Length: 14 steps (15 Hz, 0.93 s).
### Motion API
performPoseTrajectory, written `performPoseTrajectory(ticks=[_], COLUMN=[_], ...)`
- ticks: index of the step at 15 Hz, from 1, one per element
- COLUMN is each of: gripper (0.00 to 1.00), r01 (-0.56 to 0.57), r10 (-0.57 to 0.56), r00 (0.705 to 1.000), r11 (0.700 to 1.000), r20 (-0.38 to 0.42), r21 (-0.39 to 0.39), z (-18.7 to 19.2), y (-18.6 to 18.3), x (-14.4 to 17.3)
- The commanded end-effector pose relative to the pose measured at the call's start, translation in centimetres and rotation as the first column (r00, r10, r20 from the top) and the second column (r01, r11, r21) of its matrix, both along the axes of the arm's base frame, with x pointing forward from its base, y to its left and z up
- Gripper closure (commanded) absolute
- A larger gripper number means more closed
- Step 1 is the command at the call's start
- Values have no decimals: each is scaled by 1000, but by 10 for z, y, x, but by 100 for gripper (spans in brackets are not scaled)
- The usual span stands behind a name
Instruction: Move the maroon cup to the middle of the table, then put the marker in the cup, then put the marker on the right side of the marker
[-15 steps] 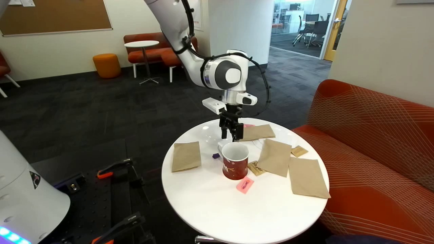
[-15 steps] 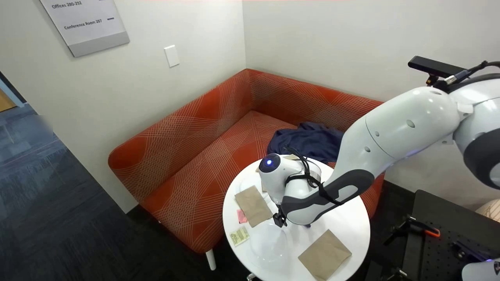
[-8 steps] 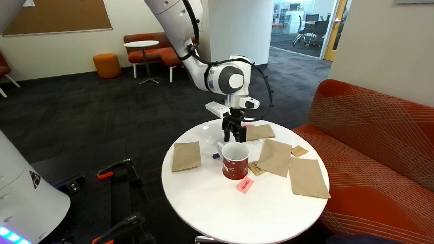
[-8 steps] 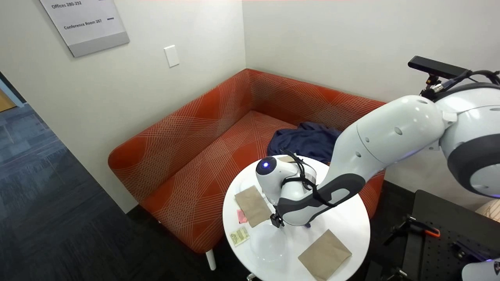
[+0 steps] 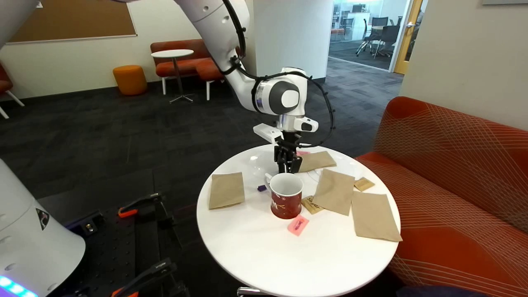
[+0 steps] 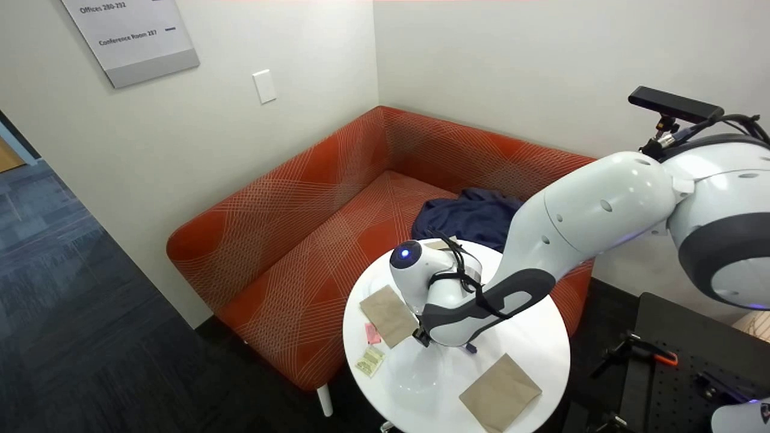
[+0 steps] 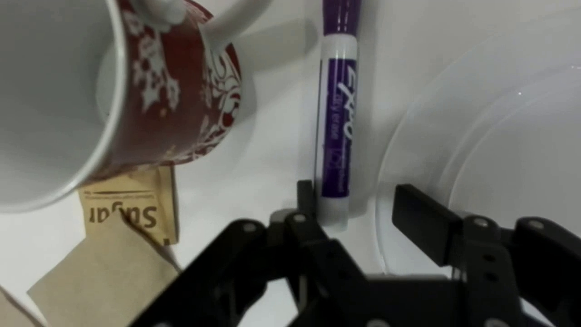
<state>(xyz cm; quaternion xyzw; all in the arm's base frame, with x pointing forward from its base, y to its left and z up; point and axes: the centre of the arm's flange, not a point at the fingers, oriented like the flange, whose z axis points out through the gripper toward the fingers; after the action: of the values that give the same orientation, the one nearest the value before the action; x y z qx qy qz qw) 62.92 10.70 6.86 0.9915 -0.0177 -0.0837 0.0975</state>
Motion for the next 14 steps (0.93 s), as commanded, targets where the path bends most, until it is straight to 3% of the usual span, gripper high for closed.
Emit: performPoseTrajectory(ticks=[1, 3, 10, 14], gripper=[81, 97, 95, 95], r01=[-19, -15, 7, 34], r10=[18, 15, -7, -35], r00=[1000, 1000, 1000, 999], r11=[1000, 1000, 1000, 999], r20=[-9, -8, 4, 38], r21=[-10, -12, -11, 11], z=[1, 3, 35, 74], y=[-4, -6, -6, -4], x=[6, 5, -9, -13])
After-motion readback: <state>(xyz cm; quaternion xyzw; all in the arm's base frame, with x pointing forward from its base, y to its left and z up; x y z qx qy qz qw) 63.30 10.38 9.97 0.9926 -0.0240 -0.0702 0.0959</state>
